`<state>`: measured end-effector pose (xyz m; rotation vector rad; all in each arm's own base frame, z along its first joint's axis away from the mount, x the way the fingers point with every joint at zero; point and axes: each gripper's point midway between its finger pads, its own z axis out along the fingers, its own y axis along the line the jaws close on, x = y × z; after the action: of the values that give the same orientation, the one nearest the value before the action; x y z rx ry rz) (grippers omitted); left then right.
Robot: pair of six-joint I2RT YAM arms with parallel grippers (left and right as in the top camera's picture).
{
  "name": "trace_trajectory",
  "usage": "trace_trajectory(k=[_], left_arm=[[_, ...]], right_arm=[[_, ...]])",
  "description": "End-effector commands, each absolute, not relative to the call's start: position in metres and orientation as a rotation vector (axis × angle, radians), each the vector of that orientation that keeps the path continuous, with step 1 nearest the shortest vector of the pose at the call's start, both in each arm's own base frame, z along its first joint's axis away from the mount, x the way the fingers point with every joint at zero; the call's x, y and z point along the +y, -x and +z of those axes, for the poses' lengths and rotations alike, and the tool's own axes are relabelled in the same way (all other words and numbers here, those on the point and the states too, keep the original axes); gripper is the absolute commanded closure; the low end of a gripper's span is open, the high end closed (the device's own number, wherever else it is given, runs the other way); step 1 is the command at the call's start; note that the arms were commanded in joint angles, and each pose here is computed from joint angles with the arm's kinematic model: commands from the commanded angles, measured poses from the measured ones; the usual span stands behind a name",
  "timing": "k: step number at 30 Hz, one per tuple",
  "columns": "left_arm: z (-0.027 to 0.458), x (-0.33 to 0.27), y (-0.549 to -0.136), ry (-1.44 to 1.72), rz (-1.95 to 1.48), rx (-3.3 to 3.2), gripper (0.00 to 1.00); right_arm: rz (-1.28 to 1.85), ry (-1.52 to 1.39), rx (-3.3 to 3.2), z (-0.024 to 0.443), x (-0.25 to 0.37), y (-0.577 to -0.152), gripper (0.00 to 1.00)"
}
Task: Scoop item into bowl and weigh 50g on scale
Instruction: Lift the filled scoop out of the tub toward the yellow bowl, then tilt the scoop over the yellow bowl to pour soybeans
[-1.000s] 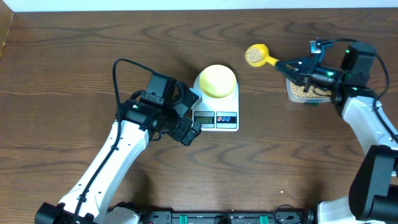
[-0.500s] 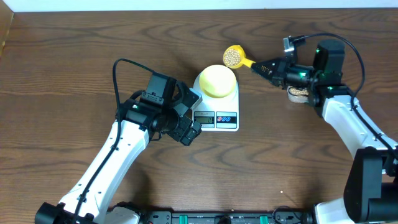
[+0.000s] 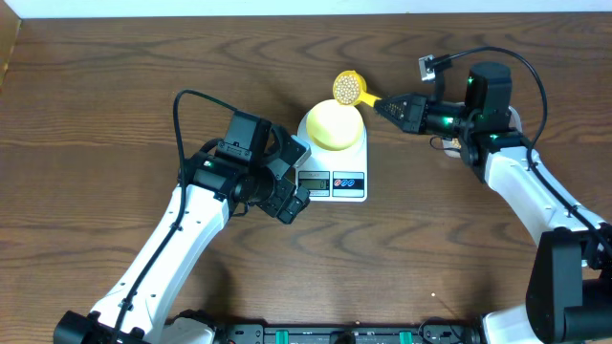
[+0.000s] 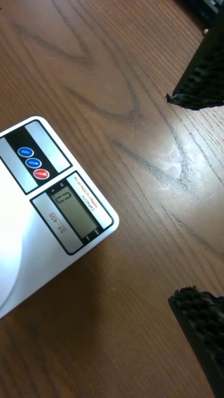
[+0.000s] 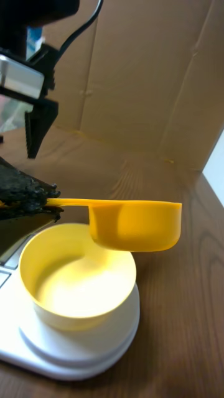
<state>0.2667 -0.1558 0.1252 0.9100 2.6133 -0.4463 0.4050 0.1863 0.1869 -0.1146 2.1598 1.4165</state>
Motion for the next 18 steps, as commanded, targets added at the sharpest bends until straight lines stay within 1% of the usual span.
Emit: trace_trajectory(k=[1, 8, 18], left_arm=[[0.125, -0.154, -0.266, -0.933, -0.43, 2.608, 0.06], [0.125, -0.154, -0.266, -0.933, -0.43, 2.608, 0.06], [0.125, -0.154, -0.266, -0.933, -0.43, 2.608, 0.06]], right_arm=[[1.344, 0.22, 2.15, 0.178, 0.189, -0.404, 0.98], [1.29, 0.389, 2.13, 0.172, 0.203, -0.394, 0.98], [1.195, 0.409, 2.135, 0.166, 0.205, -0.399, 0.99]])
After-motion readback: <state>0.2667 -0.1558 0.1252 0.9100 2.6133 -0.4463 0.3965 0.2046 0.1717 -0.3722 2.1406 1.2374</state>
